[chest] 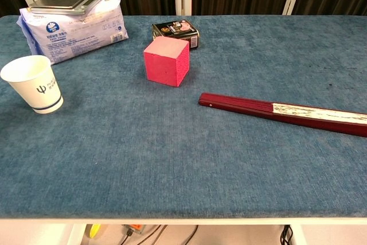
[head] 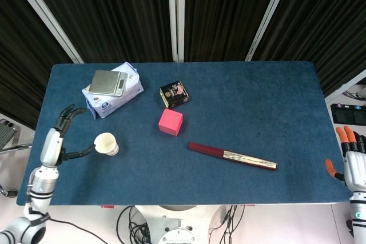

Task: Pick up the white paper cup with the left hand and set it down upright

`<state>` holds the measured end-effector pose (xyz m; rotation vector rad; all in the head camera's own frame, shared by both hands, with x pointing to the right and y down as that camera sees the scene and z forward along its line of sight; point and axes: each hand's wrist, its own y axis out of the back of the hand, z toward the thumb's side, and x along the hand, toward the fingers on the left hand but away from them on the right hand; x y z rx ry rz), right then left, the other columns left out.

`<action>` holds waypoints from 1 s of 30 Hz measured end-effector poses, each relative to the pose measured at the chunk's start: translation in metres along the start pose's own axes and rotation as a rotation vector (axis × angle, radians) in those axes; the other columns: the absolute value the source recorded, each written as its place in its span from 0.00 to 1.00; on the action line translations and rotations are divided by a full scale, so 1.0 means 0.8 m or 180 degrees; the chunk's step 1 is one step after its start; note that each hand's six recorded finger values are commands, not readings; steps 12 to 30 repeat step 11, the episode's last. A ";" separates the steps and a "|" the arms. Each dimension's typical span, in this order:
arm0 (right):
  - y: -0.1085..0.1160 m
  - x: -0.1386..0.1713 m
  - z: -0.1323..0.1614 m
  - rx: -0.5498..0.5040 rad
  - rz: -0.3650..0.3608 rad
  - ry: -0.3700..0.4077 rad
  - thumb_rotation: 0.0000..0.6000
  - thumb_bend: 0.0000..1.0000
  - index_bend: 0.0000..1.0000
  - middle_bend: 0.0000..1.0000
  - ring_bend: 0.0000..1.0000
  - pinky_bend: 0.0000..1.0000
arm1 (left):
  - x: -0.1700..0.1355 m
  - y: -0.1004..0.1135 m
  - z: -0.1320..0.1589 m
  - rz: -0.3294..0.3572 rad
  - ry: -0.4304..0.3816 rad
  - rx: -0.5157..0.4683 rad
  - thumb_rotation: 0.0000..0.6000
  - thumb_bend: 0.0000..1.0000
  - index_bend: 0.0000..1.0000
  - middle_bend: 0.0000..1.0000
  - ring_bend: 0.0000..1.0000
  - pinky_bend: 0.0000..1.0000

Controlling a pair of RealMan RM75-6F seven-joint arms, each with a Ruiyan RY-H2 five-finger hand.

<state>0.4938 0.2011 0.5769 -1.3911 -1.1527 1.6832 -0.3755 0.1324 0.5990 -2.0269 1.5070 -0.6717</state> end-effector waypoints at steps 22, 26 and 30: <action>-0.007 -0.001 0.012 0.0325 0.0005 0.0217 1.00 0.20 0.00 0.00 0.00 0.00 | -0.038 0.082 -0.028 -0.0500 0.0652 0.2604 1.00 0.14 0.02 0.02 0.00 0.01; -0.007 -0.001 0.012 0.0325 0.0005 0.0217 1.00 0.20 0.00 0.00 0.00 0.00 | -0.038 0.082 -0.028 -0.0500 0.0652 0.2604 1.00 0.14 0.02 0.02 0.00 0.01; -0.007 -0.001 0.012 0.0325 0.0005 0.0217 1.00 0.20 0.00 0.00 0.00 0.00 | -0.038 0.082 -0.028 -0.0500 0.0652 0.2604 1.00 0.14 0.02 0.02 0.00 0.01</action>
